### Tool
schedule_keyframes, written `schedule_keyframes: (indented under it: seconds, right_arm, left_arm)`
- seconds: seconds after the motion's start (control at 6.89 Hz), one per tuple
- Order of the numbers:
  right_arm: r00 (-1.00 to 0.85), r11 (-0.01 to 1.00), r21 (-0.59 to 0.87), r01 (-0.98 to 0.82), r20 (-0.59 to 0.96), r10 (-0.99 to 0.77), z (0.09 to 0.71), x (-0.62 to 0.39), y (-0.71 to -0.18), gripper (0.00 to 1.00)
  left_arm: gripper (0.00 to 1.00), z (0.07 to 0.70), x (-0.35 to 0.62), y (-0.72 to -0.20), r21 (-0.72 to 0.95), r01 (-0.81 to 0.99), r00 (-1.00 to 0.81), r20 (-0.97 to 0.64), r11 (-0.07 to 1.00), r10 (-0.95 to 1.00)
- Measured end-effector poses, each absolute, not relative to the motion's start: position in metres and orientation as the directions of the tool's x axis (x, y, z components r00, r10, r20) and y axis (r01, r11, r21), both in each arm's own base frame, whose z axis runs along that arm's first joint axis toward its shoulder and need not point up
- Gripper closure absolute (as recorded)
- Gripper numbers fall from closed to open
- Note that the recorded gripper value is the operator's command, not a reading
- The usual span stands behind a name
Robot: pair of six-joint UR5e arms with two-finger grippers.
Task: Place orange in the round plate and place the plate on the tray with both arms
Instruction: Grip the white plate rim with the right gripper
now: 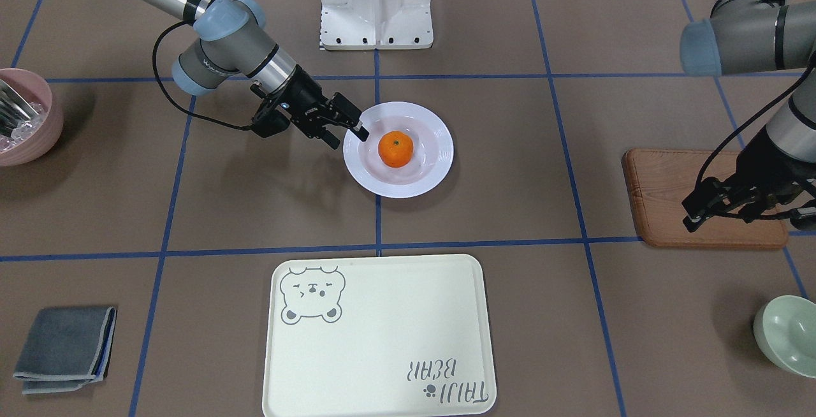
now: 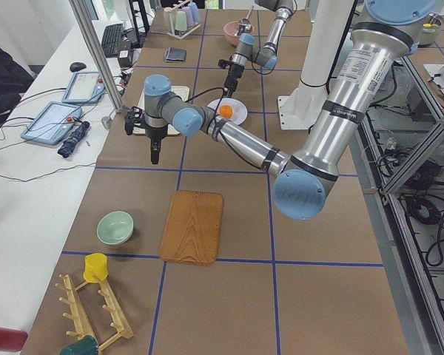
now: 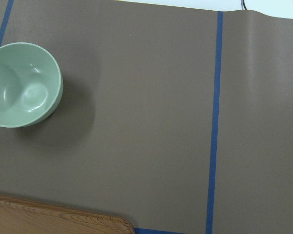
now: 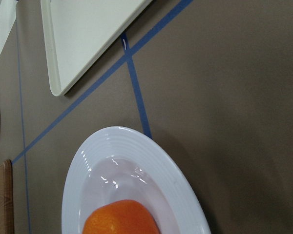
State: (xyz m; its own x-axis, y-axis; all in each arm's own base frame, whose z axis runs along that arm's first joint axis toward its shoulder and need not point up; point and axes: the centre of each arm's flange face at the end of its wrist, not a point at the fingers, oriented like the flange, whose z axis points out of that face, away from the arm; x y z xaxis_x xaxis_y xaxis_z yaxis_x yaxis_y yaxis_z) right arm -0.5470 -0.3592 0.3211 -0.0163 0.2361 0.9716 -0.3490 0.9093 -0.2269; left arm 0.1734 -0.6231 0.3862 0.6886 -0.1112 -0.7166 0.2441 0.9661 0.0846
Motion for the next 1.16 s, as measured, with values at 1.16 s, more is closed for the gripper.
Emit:
schedule_keyframes:
  seconds: [1.16]
  right_arm:
    - [-0.013, 0.906, -0.233, -0.353, 0.97, 0.245, 0.31, -0.577, -0.367, 0.0]
  left_arm:
    - [0.01, 0.39, 0.173, -0.621, 0.078, 0.242, 0.689, -0.716, 0.967, -0.115]
